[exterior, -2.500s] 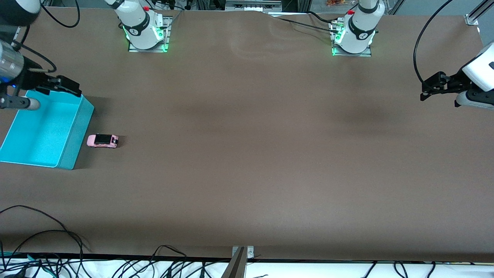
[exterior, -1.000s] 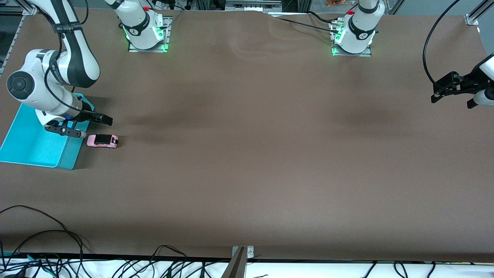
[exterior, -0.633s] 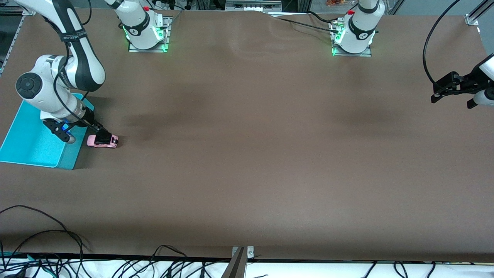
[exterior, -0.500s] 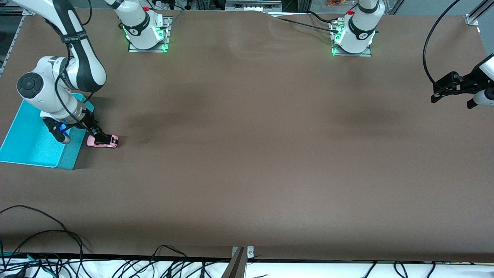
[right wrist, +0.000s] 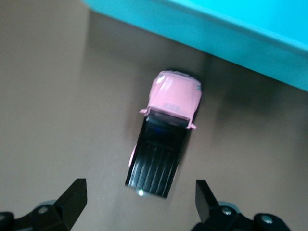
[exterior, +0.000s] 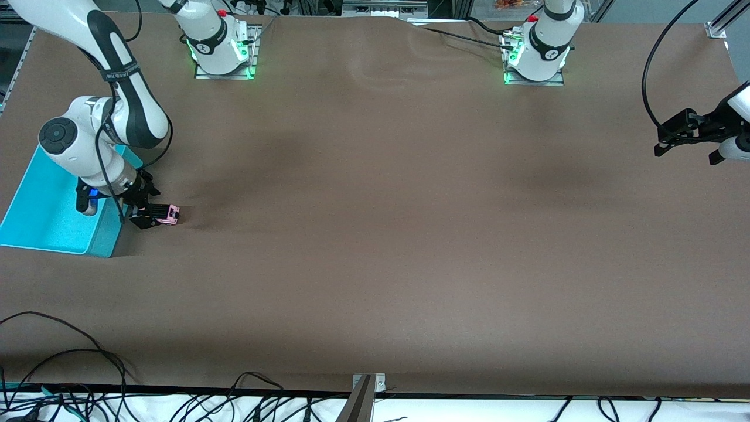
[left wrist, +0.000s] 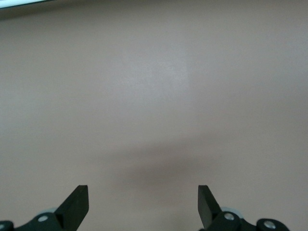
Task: Wind and store pink jeep toy
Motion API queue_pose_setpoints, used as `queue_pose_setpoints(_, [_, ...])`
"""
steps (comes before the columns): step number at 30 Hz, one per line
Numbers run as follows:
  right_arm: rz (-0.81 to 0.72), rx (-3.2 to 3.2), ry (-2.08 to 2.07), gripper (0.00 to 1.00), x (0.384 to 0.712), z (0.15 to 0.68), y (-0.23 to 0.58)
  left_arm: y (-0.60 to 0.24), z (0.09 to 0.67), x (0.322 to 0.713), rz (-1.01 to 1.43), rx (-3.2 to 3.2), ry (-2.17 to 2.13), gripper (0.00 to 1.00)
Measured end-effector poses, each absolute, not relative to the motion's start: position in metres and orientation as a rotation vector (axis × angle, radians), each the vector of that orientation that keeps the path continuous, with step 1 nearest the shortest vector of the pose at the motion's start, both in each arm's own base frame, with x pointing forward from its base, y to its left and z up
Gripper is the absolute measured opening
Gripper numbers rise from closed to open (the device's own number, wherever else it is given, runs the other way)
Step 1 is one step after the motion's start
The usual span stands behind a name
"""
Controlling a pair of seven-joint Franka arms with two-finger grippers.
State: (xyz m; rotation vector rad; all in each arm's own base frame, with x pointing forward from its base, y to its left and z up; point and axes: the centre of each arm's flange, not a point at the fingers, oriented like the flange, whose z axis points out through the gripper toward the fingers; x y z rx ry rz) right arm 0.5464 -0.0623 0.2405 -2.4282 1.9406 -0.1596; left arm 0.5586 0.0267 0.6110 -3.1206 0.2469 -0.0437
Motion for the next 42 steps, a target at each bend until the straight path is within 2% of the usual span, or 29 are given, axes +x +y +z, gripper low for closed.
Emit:
queue_pose_setpoints(24, [-0.114,-2.344,2.087,0.98,0.539,0.195,-0.077,0.027,0.611,0.559,-0.044,-3.121,0.247,1.0])
queue_pose_setpoints(27, [-0.122,-2.343,2.083,0.86,0.54,0.196,-0.077,0.027,0.611,0.559,-0.044,-3.121,0.247,1.0])
queue_pose_setpoints(30, [-0.139,-2.338,2.076,0.7,0.543,0.2,-0.077,0.027,0.611,0.559,-0.044,-3.121,0.247,1.0])
queue_pose_setpoints(31, [-0.144,-2.336,2.074,0.59,0.543,0.202,-0.077,0.027,0.611,0.559,-0.044,-3.121,0.247,1.0])
queue_pose_setpoints(33, [-0.154,-2.334,2.07,0.51,0.545,0.206,-0.077,0.027,0.611,0.559,-0.044,-3.121,0.247,1.0])
queue_pose_setpoints(42, [-0.207,-2.391,1.972,0.51,0.552,0.232,-0.064,0.027,0.611,0.559,-0.044,-3.121,0.247,1.0])
